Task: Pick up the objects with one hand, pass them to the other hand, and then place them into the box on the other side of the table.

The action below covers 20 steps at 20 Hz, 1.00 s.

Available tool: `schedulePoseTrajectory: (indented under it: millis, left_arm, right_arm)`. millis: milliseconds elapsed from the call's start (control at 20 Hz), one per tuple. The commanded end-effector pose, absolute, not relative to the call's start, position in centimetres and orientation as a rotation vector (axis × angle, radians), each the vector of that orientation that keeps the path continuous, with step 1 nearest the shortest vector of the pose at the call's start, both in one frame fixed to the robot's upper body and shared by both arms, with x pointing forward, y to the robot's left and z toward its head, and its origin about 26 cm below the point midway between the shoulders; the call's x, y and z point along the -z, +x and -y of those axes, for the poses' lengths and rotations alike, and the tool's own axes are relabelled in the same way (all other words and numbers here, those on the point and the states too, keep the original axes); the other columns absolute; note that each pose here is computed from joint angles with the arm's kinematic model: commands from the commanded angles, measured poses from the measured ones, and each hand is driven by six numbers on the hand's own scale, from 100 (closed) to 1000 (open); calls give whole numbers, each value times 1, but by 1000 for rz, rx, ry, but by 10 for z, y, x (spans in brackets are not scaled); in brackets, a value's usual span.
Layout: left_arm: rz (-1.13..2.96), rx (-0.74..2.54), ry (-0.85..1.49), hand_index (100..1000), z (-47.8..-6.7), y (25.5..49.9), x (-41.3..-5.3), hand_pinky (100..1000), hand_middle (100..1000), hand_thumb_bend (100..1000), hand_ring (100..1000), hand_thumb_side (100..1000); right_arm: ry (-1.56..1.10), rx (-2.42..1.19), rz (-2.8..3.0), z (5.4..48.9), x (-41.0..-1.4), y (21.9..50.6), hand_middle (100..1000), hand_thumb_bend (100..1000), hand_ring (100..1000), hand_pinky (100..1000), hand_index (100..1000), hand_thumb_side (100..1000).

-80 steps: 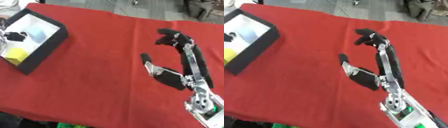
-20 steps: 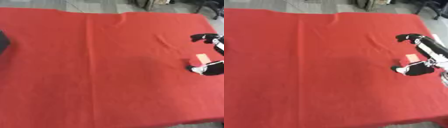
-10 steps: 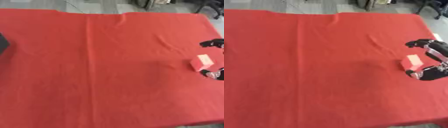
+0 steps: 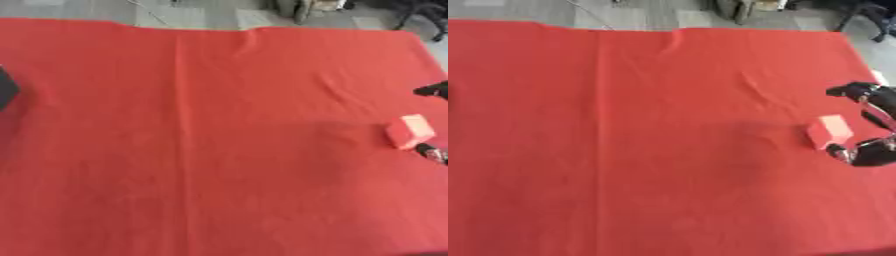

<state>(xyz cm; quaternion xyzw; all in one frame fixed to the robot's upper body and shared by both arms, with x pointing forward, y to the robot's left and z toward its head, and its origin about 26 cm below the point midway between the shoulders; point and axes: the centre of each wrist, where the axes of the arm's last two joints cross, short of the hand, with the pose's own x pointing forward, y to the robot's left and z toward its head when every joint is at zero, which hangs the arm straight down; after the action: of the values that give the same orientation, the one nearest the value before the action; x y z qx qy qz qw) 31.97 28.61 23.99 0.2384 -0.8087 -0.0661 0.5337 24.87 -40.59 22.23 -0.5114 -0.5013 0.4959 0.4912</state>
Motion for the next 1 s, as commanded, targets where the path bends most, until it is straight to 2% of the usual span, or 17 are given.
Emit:
schedulePoseTrajectory:
  millis: [50,1000]
  left_arm:
    - [1964,151,581,788,-288,316,-251,655,753,100,645,861]
    - [1975,156,565,788,-283,314,-252,654,753,100,647,855]
  right_arm:
    - [-1325,-1249,1171,410,-232,249,879,432,901,986,935,100]
    - [-1455,-1246,1062,431,-226,259,893,406,882,996,941,100]
